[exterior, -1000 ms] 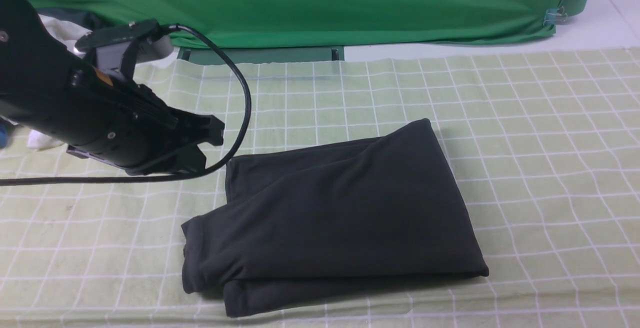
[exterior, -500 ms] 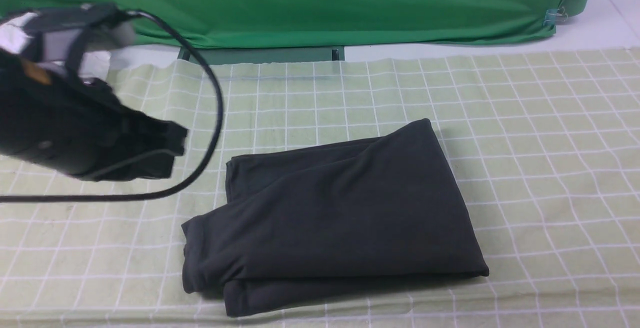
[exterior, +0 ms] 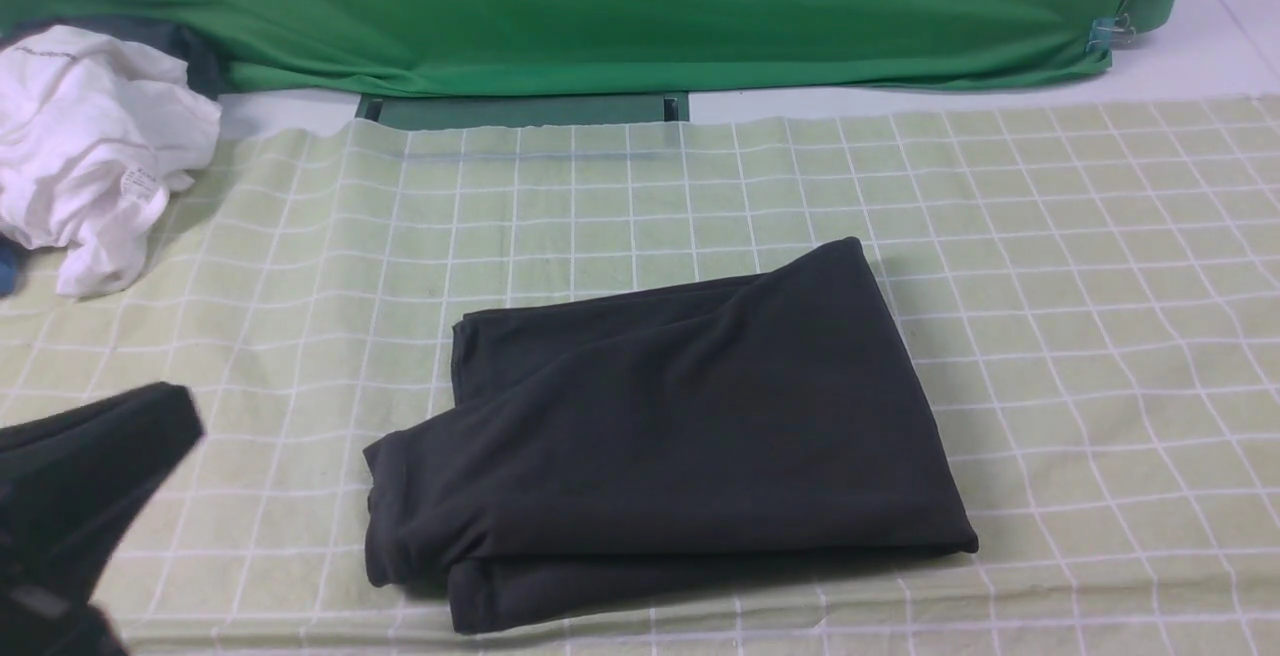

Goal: Fold a long-sleeved shirt over a green coffee tablecloth.

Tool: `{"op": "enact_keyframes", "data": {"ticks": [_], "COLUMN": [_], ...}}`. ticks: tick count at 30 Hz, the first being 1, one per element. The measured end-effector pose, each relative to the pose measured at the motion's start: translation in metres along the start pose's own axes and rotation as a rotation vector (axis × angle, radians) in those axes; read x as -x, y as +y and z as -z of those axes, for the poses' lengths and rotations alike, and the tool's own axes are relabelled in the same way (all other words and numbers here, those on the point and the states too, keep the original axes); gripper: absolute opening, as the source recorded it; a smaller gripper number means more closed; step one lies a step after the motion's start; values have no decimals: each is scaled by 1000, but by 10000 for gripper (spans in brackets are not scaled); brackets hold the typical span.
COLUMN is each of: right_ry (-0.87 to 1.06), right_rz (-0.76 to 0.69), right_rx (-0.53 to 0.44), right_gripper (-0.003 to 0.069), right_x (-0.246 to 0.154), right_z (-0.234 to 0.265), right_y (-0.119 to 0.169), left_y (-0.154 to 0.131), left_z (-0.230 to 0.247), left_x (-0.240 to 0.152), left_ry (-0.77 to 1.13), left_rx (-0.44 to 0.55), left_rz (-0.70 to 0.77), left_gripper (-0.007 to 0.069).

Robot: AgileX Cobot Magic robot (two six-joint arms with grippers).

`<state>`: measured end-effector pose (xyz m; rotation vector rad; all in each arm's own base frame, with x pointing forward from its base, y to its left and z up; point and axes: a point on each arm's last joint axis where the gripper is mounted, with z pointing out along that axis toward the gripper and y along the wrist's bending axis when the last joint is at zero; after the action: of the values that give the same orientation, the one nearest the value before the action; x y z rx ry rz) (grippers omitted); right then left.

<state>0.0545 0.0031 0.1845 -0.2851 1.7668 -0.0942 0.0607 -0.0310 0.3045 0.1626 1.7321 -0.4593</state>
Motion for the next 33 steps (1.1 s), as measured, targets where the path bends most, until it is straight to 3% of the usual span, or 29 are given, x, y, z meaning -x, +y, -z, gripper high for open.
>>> {"op": "enact_keyframes", "data": {"ticks": [5, 11, 19, 33], "right_ry": [0, 0, 0, 0], "right_rz": [-2, -2, -2, -2], "right_rx": [1, 1, 1, 1], "right_gripper": [194, 196, 209, 237], "right_x": [0, 0, 0, 0], "right_z": [0, 0, 0, 0], "right_y": [0, 0, 0, 0], "left_y": [0, 5, 10, 37], "left_z": [19, 20, 19, 3], "left_x": [-2, -5, -8, -87], "left_ry": [-168, -156, -127, -58], "left_rx": [6, 74, 127, 247], "left_rz": [-18, -210, -329, -244], "left_gripper": [13, 13, 13, 13]}}
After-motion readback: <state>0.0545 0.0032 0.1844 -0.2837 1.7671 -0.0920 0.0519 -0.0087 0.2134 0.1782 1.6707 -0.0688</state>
